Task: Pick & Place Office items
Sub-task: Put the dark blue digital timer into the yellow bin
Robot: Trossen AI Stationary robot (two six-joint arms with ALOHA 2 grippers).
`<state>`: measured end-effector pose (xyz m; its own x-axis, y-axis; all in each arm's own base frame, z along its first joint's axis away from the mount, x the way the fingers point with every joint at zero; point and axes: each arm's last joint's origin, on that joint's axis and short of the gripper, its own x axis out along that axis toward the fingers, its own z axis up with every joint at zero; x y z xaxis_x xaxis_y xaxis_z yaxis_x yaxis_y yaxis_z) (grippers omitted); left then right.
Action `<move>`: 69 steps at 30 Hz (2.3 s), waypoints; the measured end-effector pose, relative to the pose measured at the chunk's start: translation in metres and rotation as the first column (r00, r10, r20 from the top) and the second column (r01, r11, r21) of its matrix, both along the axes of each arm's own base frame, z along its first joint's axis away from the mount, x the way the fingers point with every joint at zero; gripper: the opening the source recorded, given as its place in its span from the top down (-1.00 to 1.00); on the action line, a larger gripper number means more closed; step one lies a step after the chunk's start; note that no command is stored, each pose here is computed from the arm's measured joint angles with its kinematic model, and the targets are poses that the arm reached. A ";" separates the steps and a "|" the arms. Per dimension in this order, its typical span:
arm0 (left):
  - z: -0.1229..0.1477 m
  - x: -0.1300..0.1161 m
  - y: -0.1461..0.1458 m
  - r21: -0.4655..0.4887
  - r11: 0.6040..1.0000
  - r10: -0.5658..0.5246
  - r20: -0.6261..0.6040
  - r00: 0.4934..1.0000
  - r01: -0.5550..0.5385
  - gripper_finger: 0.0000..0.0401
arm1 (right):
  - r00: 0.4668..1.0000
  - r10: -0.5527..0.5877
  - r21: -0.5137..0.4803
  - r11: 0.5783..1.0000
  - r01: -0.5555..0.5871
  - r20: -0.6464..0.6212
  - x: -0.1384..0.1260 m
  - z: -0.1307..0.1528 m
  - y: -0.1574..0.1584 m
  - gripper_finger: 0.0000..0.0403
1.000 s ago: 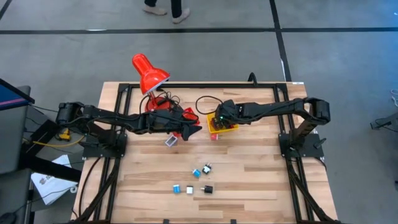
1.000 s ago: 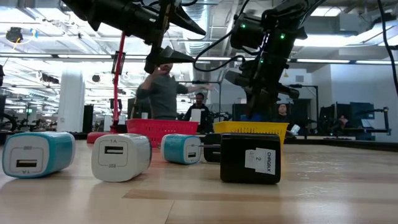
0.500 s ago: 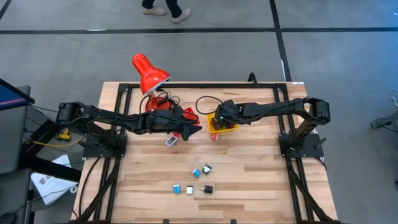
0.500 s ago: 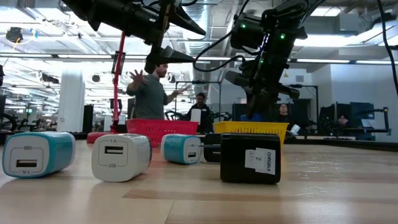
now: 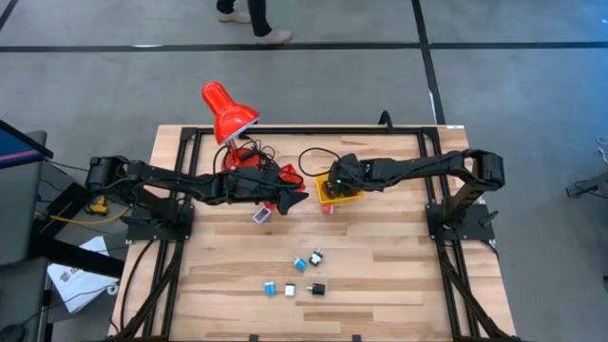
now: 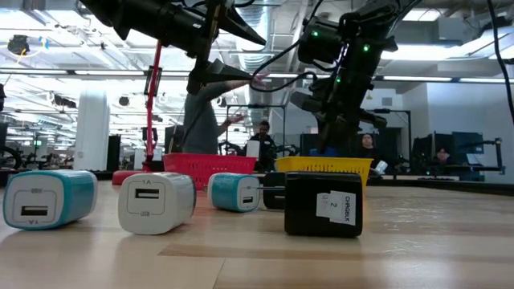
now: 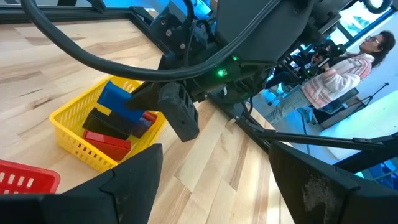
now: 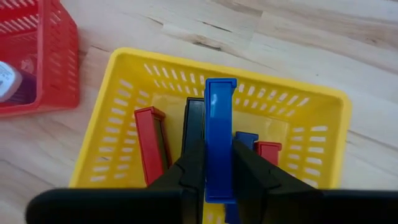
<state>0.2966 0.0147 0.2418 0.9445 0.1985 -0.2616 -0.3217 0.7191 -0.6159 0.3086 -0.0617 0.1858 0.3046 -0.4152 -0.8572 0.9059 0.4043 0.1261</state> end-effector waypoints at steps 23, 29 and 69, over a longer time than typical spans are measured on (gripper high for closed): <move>0.000 0.000 0.000 0.000 1.000 0.000 0.001 1.000 0.000 -0.45 | 0.999 -0.017 -0.010 1.000 0.018 0.040 -0.002 -0.012 0.006 0.75; 0.000 0.000 0.000 0.000 1.000 0.000 0.000 1.000 0.000 -0.45 | 1.000 -0.011 -0.019 1.000 0.012 0.017 -0.004 -0.012 0.003 0.75; 0.000 0.000 0.000 0.000 1.000 0.001 -0.001 1.000 -0.001 -0.45 | 0.990 0.008 -0.087 0.996 -0.020 -0.139 -0.003 -0.031 0.011 0.75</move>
